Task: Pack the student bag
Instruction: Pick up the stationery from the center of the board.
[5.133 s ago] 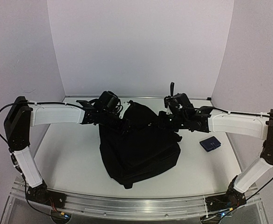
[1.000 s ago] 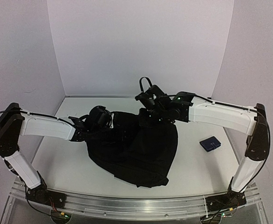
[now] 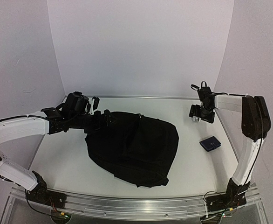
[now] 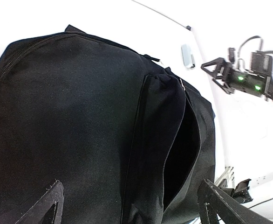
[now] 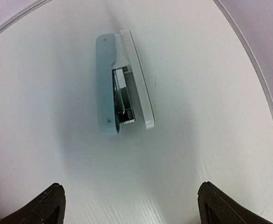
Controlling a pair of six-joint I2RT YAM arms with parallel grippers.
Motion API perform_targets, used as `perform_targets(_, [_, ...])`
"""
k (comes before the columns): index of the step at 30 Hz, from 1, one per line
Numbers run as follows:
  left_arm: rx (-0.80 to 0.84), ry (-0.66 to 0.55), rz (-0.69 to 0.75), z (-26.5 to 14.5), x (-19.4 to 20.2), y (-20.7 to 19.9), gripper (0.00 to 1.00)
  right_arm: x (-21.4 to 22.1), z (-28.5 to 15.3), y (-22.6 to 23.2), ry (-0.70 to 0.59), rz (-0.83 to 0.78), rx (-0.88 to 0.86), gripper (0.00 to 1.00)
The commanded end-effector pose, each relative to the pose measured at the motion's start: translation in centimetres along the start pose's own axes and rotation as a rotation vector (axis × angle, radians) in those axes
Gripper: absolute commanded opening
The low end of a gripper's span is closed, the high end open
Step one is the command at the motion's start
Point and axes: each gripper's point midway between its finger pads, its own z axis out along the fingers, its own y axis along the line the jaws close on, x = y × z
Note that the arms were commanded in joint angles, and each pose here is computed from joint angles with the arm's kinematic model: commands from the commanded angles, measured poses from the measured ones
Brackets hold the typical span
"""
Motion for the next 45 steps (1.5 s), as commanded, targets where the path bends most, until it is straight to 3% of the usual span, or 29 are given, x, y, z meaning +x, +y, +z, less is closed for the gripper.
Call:
perform_targets(1, [0.014,-0.046,-0.011,-1.5,-1.0,-0.3,1.00,-3.1,2.6,1.7,-0.035,-0.063,-0.080,0.98])
perform_targets(6, [0.000,-0.049,-0.023,-1.7,-1.2,0.2,1.00,-3.7,5.4,1.4,-0.040,-0.100,-0.014,0.98])
perform_targets(11, [-0.005,-0.052,-0.029,-1.9,-1.5,0.4,1.00,-3.7,7.2,0.3,-0.043,-0.103,0.062,0.89])
perform_targets(23, [-0.006,-0.073,-0.042,-2.4,-1.8,0.6,1.00,-3.0,9.5,-0.4,-0.007,-0.134,0.051,0.54])
perform_targets(29, [-0.008,-0.068,-0.059,-2.3,-1.5,1.0,1.00,-3.9,8.3,0.1,-0.042,-0.143,0.017,0.32])
perform_targets(34, [-0.004,-0.051,-0.026,-2.0,-1.4,0.8,1.00,-5.7,4.0,1.4,-0.095,-0.151,-0.084,0.26])
perform_targets(39, [0.065,-0.030,0.035,-2.0,-1.8,-1.1,1.00,-6.8,-5.3,4.9,-0.172,-0.180,-0.338,0.23])
perform_targets(45, [0.236,0.019,0.190,-2.1,-2.3,-5.5,0.97,-3.5,-16.8,11.1,-0.190,-0.229,-0.711,0.24])
